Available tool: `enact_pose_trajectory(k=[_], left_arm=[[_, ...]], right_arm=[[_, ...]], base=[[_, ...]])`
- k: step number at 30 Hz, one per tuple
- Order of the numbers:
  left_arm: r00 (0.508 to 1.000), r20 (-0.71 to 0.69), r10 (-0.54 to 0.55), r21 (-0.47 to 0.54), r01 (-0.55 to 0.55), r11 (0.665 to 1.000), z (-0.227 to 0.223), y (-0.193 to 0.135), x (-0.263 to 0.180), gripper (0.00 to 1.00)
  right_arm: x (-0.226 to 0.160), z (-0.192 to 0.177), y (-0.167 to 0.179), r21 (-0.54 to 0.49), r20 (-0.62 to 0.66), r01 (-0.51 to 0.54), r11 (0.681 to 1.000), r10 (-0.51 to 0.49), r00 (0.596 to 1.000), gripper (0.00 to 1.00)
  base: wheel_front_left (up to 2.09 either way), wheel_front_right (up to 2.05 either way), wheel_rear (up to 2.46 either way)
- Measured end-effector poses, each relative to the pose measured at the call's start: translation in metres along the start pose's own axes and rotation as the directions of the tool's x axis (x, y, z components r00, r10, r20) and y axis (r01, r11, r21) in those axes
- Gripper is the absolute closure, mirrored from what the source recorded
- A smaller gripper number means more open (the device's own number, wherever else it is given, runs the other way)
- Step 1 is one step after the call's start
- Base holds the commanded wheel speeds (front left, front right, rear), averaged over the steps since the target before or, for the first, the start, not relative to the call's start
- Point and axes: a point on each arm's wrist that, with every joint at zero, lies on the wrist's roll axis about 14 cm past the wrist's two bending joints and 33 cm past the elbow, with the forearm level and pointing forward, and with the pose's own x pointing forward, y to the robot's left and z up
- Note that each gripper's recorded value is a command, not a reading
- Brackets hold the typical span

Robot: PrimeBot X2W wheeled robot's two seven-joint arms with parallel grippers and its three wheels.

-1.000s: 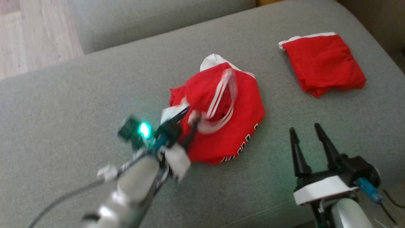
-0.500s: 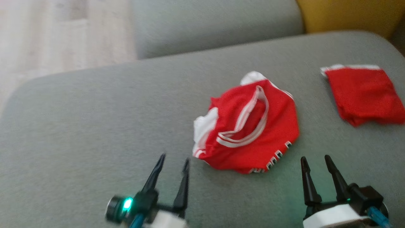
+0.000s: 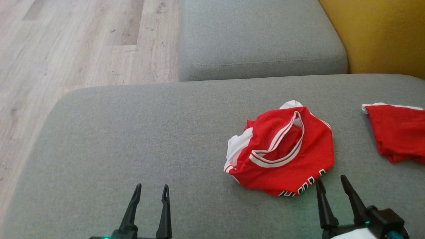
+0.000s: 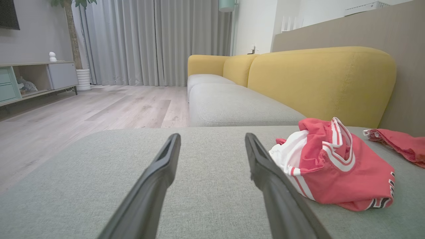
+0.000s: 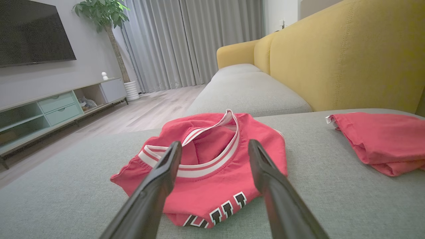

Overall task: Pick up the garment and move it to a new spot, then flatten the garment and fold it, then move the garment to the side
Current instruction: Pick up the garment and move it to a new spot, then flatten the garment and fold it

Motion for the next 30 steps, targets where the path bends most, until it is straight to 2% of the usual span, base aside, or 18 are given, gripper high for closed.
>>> enact_pose_trajectory(k=[21, 27, 30], left_arm=[[1.000, -0.017, 0.001, 0.001, -0.001, 1.000, -0.005, -0.002, 0.002, 0.00], [0.980, -0.135, -0.146, -0.030, 0.143, 0.989, -0.040, -0.035, 0.004, 0.00], [0.946, -0.158, -0.282, -0.028, 0.281, 0.959, -0.047, -0.067, 0.017, 0.00]], right_arm=[[-0.002, -0.001, -0.006, -0.001, -0.004, 0.021, 1.000, -0.021, 1.000, 0.00], [-0.004, -0.008, -0.008, 0.006, -0.029, 0.032, 0.999, -0.032, 0.999, 0.00], [-0.006, -0.012, -0.010, 0.008, -0.041, 0.043, 0.999, -0.043, 0.998, 0.00]], base=[[0.00, 0.00, 0.00], [0.00, 0.00, 0.00], [0.00, 0.00, 0.00]])
